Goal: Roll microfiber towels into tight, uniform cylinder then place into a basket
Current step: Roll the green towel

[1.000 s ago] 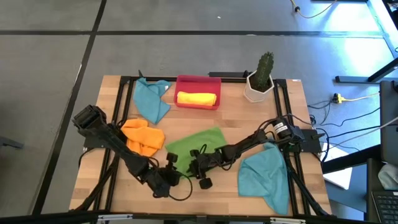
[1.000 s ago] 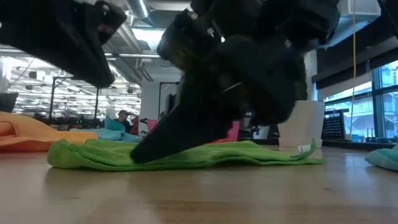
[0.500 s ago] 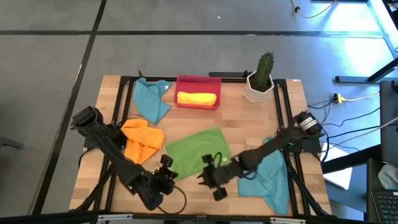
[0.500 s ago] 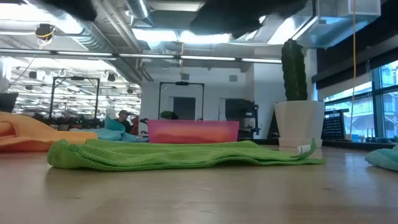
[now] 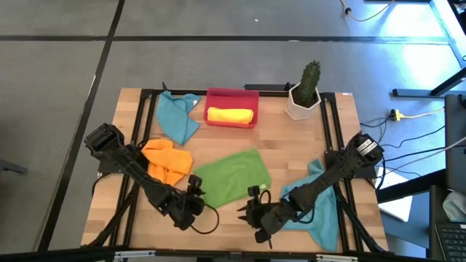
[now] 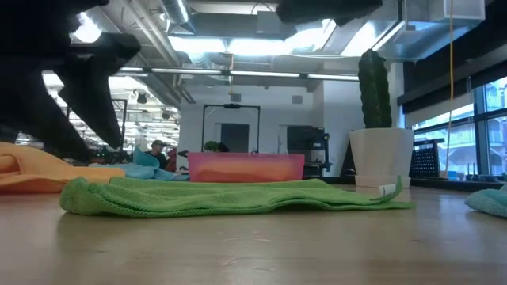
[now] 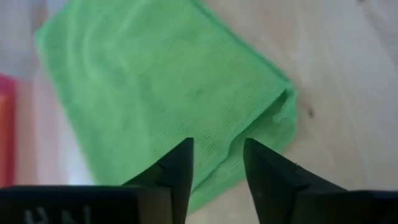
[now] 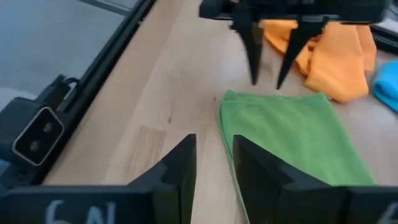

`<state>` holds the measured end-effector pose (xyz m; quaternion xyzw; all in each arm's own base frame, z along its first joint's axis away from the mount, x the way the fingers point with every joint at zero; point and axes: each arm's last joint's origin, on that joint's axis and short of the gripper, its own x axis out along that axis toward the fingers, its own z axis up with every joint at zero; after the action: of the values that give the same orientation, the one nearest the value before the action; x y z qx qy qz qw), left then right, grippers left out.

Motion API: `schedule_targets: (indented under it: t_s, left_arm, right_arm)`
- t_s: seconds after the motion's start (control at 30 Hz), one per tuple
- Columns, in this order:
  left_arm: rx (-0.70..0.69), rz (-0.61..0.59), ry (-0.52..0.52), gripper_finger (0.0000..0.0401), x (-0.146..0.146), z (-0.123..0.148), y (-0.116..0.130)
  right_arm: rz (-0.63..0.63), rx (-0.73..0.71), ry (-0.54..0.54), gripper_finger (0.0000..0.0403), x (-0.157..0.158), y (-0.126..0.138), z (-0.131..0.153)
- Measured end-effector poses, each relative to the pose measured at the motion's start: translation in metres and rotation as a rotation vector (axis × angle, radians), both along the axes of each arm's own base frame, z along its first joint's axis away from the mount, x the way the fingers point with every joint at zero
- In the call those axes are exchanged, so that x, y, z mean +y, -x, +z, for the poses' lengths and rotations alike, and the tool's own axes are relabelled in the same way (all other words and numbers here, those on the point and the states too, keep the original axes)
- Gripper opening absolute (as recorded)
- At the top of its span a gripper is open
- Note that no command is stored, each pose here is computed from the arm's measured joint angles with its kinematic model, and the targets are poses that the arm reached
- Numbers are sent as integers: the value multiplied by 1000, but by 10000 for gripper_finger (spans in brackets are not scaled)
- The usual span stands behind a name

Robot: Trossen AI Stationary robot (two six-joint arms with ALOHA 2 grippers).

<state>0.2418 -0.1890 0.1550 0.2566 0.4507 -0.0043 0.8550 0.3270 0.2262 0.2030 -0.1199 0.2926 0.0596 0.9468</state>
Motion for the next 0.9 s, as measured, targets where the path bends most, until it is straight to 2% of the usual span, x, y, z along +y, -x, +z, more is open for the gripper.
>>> schedule_targets:
  t_s: [0.3, 0.57, 0.9]
  left_arm:
    - [-37, -94, -2, 145, 0, -8, -3]
    - [25, -153, -68, 145, -5, -35, -9]
    - [-13, -201, -59, 145, -14, -26, -15]
  right_arm:
    - [-59, 29, -49, 108, -1, 2, -3]
    - [-97, 18, -72, 108, 2, 5, -3]
    - [-128, 16, -61, 108, 2, 7, -4]
